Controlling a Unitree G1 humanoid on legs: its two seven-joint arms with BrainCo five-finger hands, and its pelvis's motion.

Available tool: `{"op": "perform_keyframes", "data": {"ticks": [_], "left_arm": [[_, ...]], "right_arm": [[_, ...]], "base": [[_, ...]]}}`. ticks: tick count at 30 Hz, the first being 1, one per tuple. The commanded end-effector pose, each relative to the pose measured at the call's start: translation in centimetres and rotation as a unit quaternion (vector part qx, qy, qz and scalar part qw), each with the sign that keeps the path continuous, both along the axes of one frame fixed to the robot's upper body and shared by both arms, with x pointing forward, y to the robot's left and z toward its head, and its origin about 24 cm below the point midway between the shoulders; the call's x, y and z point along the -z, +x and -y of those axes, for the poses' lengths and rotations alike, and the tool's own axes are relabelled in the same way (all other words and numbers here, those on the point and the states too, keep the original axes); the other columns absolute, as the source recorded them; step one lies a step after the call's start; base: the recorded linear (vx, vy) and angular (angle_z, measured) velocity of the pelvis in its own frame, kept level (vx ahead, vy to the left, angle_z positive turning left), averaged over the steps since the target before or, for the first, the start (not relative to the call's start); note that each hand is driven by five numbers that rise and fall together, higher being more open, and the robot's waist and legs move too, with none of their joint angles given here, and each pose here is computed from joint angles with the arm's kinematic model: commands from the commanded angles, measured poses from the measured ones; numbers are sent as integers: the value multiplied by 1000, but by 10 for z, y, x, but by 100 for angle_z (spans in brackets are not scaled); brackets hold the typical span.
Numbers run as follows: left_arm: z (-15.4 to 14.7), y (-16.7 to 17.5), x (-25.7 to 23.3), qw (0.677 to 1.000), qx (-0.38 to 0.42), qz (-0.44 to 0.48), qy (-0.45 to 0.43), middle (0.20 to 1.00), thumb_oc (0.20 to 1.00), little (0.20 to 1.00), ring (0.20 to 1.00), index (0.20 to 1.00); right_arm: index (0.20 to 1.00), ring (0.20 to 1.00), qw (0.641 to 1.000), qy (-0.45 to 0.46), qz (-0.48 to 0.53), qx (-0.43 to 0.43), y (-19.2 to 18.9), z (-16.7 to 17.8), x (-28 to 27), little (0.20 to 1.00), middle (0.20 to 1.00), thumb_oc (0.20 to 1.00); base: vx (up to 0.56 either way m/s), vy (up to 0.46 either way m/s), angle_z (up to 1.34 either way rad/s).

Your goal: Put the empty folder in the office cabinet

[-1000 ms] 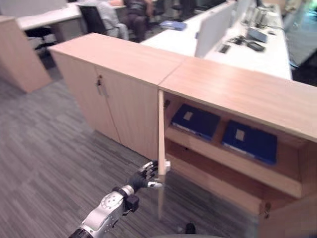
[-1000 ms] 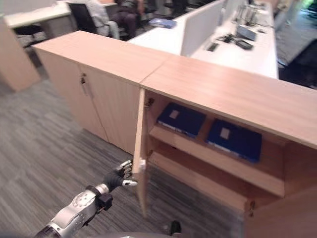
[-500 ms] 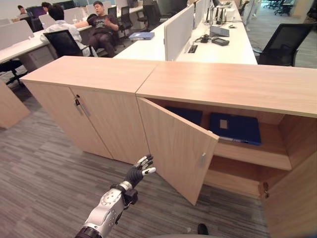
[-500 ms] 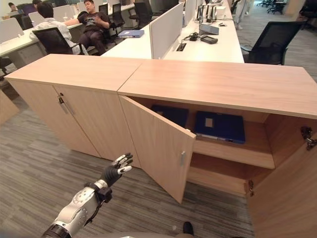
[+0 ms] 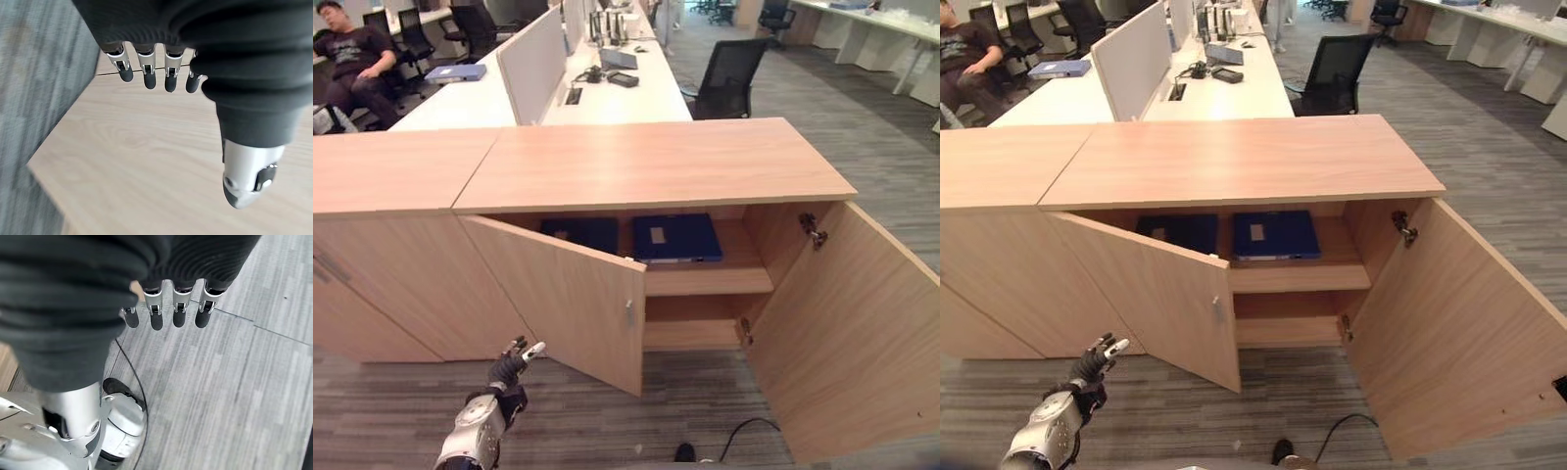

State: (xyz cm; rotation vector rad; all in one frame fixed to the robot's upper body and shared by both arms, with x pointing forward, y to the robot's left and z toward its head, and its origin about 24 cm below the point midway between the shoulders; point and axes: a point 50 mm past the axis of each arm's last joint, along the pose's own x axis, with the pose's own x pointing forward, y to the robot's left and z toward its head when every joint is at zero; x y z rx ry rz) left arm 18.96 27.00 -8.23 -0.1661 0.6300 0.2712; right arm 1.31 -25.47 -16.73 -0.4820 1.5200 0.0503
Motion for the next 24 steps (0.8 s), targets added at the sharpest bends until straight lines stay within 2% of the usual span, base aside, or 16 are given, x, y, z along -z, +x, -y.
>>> {"op": "perform_keyframes", "data": {"ticks": [1,3,6,7,11,14,15,18,20,24], "left_arm": [[-11,7,-7,999,-11,17,30,1000,1000,1000,1000,1000],[-8,-1,3,1000,-21,-6,20,1000,1000,1000,1000,1000],[4,-42,42,992,-65,-103,-16,1000,1000,1000,1000,1000],[4,-42,42,992,-64,-103,-16,1000,1000,1000,1000,1000],[0,-98,67,969,-110,-218,-28,1000,1000,1000,1000,1000],[-8,-124,72,954,-130,-269,-24,1000,1000,1000,1000,1000],[-6,-156,78,936,-125,-329,-16,1000,1000,1000,1000,1000],[-9,-169,78,928,-110,-355,-5,1000,1000,1000,1000,1000],[-21,-186,73,918,-108,-381,18,1000,1000,1000,1000,1000],[-32,-193,69,913,-120,-388,30,1000,1000,1000,1000,1000]], "right_arm": [[1000,1000,1000,10,8,17,9,-9,2,1000,1000,1000],[1000,1000,1000,5,14,22,11,-6,2,1000,1000,1000],[1000,1000,999,-19,40,20,27,8,-4,1000,1000,1000],[1000,1000,999,-19,40,20,27,8,-4,1000,1000,1000],[1000,1000,998,-30,49,1,35,14,-6,1000,1000,1000],[1000,1000,998,-35,55,0,37,21,-9,1000,1000,1000],[1000,1000,998,-32,51,2,34,22,-9,1000,1000,1000],[1000,1000,998,-30,50,6,32,23,-9,1000,1000,1000],[1000,1000,998,-32,52,16,35,28,-11,1000,1000,1000],[1000,1000,997,-28,58,34,36,28,-11,1000,1000,1000]], "base": [[98,-168,-42],[53,-204,-37],[-78,-19,-32],[48,110,-72],[48,127,-80],[-9,275,-80],[-6,392,-54],[-2,349,-49],[-23,351,-6],[-27,252,-6]]}}
